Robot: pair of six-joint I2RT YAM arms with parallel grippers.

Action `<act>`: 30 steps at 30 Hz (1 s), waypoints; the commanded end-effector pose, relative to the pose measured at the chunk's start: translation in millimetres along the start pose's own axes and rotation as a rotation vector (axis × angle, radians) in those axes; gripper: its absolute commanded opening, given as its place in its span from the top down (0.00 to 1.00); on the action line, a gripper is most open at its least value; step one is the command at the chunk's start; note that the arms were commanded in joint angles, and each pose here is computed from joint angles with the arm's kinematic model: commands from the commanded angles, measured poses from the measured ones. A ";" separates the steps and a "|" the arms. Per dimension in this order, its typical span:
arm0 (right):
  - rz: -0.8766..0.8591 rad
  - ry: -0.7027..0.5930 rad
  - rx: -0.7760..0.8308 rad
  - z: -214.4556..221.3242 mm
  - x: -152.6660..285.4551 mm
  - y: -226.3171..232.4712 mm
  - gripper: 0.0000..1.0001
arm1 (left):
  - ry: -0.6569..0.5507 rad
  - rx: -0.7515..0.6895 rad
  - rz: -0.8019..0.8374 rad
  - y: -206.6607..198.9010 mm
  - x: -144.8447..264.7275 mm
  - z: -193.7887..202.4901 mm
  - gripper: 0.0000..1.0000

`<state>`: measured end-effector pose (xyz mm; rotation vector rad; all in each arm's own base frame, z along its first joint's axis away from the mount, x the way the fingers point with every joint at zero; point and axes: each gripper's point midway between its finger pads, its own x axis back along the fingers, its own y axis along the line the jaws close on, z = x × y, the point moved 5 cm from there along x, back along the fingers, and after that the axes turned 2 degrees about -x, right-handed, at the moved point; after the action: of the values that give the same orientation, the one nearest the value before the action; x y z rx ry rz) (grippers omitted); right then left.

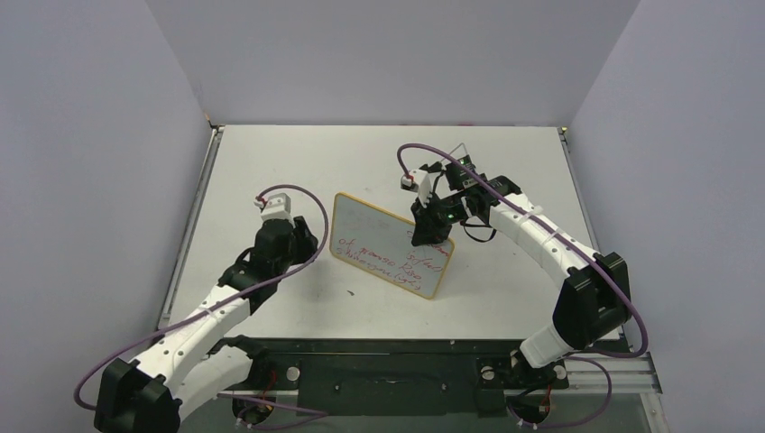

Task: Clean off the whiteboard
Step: Place the whiteboard eraser at the center of the board, then adjust the whiteboard at the center of the board.

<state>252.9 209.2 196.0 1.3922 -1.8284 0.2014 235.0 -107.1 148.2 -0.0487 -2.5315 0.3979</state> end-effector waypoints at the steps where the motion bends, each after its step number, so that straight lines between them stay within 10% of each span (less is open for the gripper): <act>1: 0.021 0.007 0.065 -0.9 0.3 -8.0 1.00 | 0.073 -0.036 -0.010 1.9 -2.9 1.0 0.54; 9: 0.017 0.007 0.067 -0.8 0.3 -7.5 1.00 | 0.234 -0.063 -0.117 15.5 -32.2 37.8 0.50; 18: 0.007 0.013 0.072 0.3 -0.4 -6.2 1.00 | 0.090 -0.024 -0.102 13.1 -19.8 12.3 0.46; 30: -0.002 0.151 0.277 14.7 5.6 -4.1 1.00 | -0.292 -0.453 0.744 -85.4 46.6 -60.3 0.42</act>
<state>243.8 206.9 196.4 1.4817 -1.7539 0.3103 233.5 -144.2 204.2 -0.7262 -2.6828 0.3201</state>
